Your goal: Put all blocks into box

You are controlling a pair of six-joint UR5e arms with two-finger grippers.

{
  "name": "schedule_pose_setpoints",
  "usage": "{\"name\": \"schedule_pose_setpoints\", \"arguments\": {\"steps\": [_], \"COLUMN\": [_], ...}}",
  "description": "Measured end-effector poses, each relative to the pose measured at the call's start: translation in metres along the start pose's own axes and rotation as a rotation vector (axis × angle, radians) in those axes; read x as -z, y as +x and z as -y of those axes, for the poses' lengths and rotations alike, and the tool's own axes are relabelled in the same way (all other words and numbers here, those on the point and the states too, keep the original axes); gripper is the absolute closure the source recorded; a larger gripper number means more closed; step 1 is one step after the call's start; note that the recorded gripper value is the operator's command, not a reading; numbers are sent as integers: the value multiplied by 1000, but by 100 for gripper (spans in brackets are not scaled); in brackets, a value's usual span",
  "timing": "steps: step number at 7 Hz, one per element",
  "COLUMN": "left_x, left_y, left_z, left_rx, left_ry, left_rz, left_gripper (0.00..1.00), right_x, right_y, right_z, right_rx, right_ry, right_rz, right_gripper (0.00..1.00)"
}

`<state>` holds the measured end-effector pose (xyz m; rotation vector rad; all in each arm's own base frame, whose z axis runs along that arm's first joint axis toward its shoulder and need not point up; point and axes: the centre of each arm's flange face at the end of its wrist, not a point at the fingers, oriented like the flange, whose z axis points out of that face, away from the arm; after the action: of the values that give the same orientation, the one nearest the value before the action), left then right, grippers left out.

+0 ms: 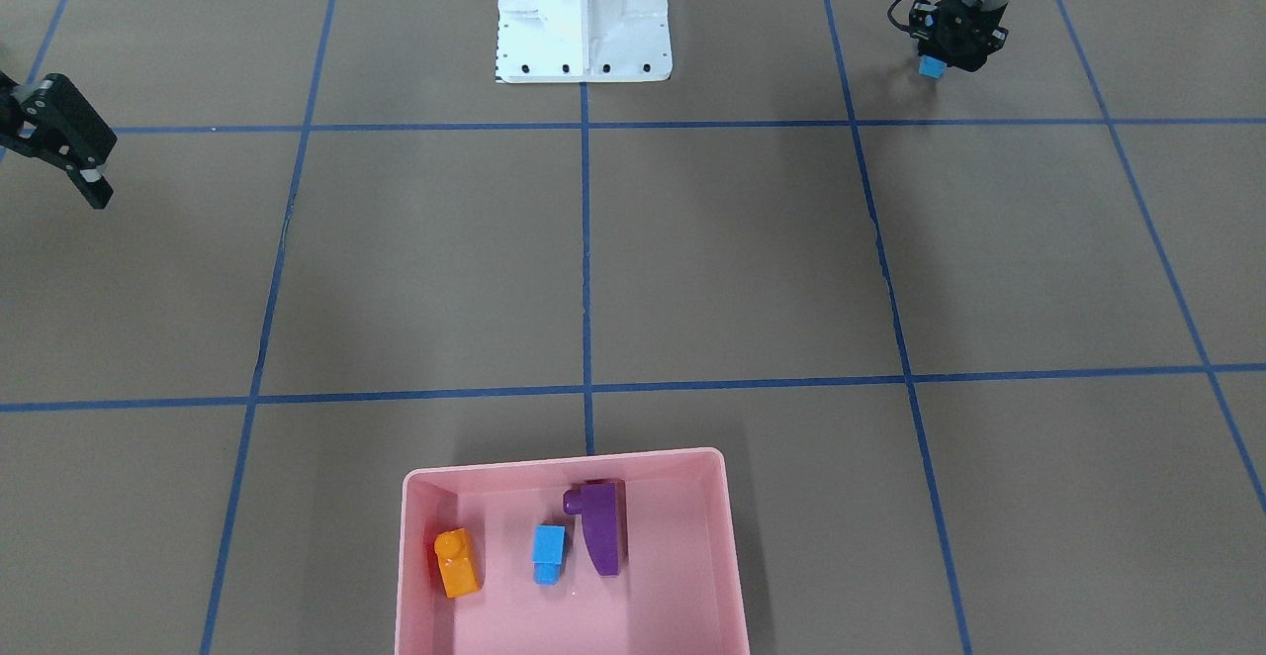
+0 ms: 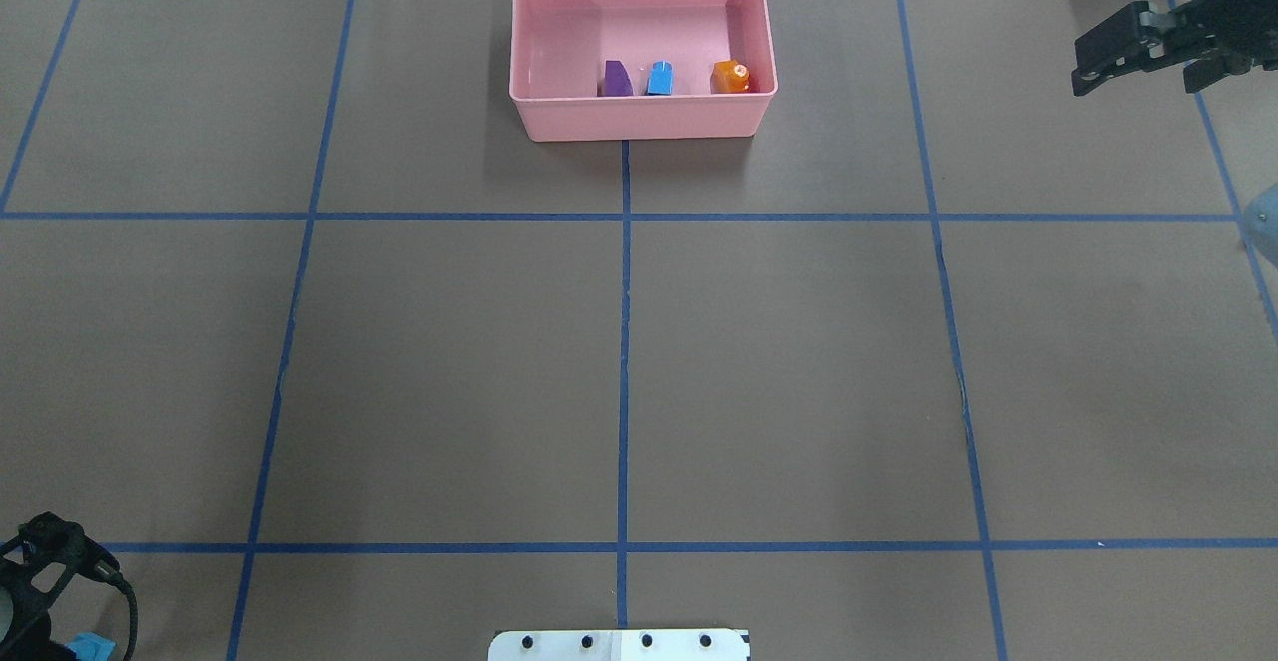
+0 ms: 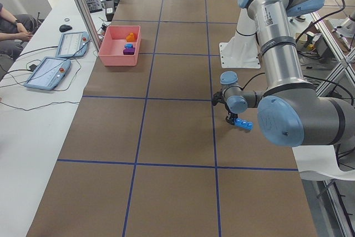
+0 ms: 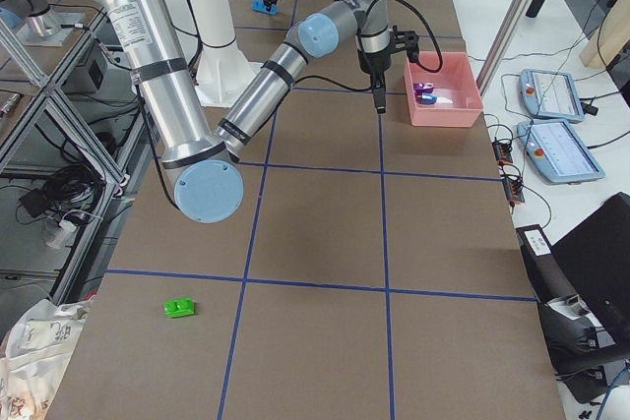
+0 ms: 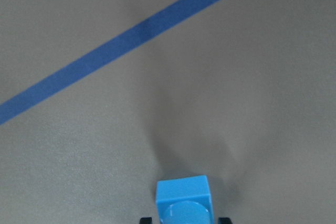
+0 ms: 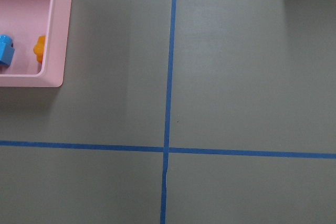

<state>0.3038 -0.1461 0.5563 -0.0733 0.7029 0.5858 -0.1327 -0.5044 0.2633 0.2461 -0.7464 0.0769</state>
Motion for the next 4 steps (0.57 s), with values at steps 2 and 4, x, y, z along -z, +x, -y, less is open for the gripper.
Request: {"name": "schedule_pose_setpoints", "arguments": {"steps": [2,4], "left_x": [-1,5], "left_y": [0,4], "left_z": [0,3], "left_rx": [-1,-5], "left_ry": [0,10], "left_rz": [0,-11], "left_gripper": [100,100], "right_x": [0,0], "right_y": [0,0], "right_z": [0,0], "right_rx": [0,1], "right_ry": [0,1], "right_rz": [0,1], "right_gripper": [1,1]}}
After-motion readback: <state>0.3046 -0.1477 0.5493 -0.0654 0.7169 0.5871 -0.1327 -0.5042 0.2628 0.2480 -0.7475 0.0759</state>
